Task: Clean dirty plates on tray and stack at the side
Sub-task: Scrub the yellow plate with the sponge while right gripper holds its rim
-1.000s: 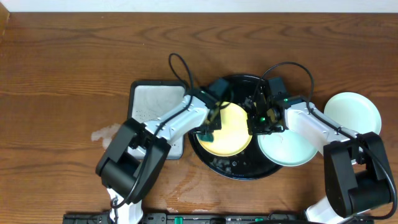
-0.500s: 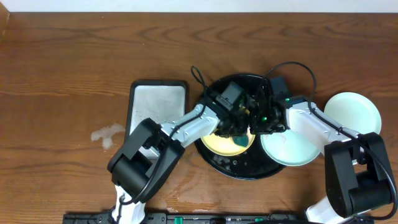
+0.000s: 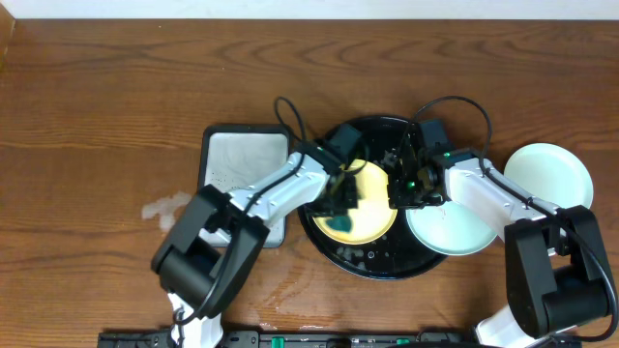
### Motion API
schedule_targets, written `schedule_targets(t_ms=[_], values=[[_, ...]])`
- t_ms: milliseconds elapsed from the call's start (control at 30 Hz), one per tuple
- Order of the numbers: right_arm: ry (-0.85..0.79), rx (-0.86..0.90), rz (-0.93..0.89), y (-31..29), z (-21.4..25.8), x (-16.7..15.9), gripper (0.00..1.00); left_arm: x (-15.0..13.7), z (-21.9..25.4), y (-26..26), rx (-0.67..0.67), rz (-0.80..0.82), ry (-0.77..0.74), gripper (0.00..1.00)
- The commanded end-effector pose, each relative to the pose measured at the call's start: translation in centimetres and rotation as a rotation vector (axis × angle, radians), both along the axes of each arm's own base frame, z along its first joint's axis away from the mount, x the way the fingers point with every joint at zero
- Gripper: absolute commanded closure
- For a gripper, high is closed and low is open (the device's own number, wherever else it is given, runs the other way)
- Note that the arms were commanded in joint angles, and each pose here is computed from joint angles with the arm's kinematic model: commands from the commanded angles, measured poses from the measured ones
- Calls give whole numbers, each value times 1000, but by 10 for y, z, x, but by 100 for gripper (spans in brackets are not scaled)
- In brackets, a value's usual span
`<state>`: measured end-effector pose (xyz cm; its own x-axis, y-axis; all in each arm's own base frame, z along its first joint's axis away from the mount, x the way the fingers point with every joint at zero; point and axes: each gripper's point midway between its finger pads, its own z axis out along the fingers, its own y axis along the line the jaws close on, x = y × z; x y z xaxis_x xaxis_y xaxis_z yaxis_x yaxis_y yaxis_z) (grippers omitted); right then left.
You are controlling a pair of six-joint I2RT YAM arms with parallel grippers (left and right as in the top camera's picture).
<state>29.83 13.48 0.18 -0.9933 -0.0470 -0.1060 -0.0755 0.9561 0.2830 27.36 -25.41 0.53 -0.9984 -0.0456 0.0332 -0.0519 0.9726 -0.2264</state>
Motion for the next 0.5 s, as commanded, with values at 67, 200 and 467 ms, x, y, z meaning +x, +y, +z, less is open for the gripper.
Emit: schedule_targets(t_ms=[67, 200, 467], values=[[19, -51, 18, -7, -9, -6, 99, 44, 8, 82, 388, 33, -273, 93], [19, -50, 18, -7, -9, -6, 99, 54, 23, 81, 391, 27, -330, 93], [26, -53, 18, -8, -10, -8, 99, 52, 61, 43, 156, 23, -319, 93]])
